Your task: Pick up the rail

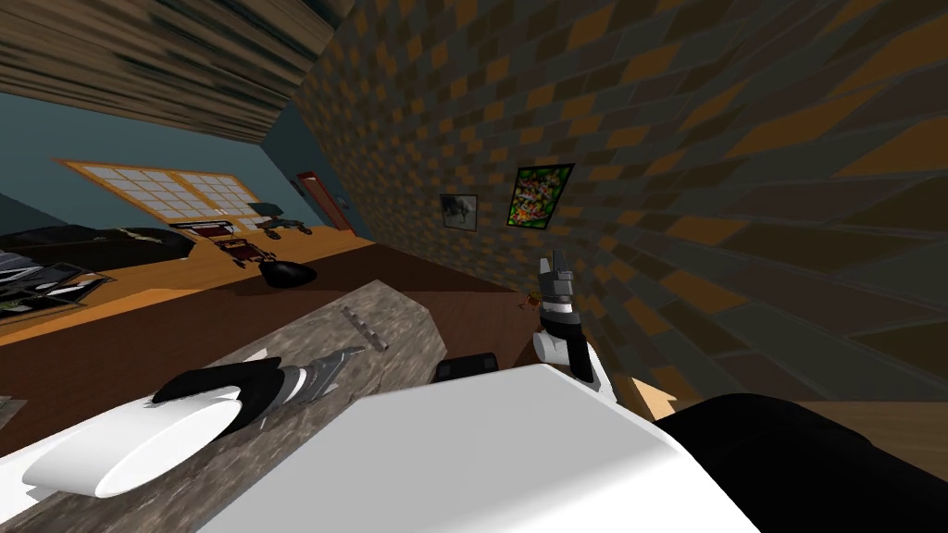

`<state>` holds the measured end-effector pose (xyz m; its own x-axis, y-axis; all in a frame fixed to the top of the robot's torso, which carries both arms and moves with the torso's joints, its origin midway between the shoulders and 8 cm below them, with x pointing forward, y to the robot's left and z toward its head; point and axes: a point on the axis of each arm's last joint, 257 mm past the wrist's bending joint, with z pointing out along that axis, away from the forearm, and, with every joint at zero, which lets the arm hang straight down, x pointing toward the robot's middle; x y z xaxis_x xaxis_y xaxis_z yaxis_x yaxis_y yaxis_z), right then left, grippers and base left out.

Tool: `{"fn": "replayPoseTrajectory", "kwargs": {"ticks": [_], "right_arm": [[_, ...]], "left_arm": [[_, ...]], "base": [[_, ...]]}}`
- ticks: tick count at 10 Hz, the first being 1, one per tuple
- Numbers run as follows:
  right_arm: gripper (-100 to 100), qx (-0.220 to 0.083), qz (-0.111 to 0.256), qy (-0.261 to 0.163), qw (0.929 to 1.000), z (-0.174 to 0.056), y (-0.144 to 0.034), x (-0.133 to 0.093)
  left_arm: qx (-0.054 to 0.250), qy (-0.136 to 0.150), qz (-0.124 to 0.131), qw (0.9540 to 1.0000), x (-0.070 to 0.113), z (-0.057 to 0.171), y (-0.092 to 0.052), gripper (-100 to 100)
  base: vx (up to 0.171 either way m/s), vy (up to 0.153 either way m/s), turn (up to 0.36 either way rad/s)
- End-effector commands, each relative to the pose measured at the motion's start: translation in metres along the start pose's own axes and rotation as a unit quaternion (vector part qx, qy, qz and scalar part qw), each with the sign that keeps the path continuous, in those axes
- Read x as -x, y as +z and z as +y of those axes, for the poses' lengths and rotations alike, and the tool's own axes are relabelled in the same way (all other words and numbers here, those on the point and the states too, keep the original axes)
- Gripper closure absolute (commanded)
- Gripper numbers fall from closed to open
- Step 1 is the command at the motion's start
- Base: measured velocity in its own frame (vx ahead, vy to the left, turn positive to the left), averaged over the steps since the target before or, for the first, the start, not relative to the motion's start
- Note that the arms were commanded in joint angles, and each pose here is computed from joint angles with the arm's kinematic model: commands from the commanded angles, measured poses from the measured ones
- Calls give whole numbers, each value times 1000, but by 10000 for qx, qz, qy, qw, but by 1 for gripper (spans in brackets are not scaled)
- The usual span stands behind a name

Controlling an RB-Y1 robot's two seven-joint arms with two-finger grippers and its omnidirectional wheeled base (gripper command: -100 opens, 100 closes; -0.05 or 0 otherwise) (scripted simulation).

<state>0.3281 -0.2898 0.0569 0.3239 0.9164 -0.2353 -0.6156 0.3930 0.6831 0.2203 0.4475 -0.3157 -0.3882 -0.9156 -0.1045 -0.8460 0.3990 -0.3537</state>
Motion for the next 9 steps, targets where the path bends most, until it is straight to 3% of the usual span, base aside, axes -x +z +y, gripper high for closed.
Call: {"fn": "replayPoseTrajectory", "kwargs": {"ticks": [1, 6, 8, 9], "right_arm": [[0, 0, 0, 0, 10000, 0, 0, 0], [0, 0, 0, 0, 10000, 0, 0, 0], [0, 0, 0, 0, 10000, 0, 0, 0], [0, 0, 0, 0, 10000, 0, 0, 0]], "left_arm": [[411, 86, 85, 9991, 4, 22, -2, -100], [1380, 306, 250, 9896, 17, 68, -14, -100], [1646, 351, 292, 9853, 22, 81, -19, -100], [1547, 336, 274, 9870, 21, 76, -18, -100]], "base": [[143, -51, -152], [154, -35, -124], [109, -33, -54], [33, -17, 0]]}}
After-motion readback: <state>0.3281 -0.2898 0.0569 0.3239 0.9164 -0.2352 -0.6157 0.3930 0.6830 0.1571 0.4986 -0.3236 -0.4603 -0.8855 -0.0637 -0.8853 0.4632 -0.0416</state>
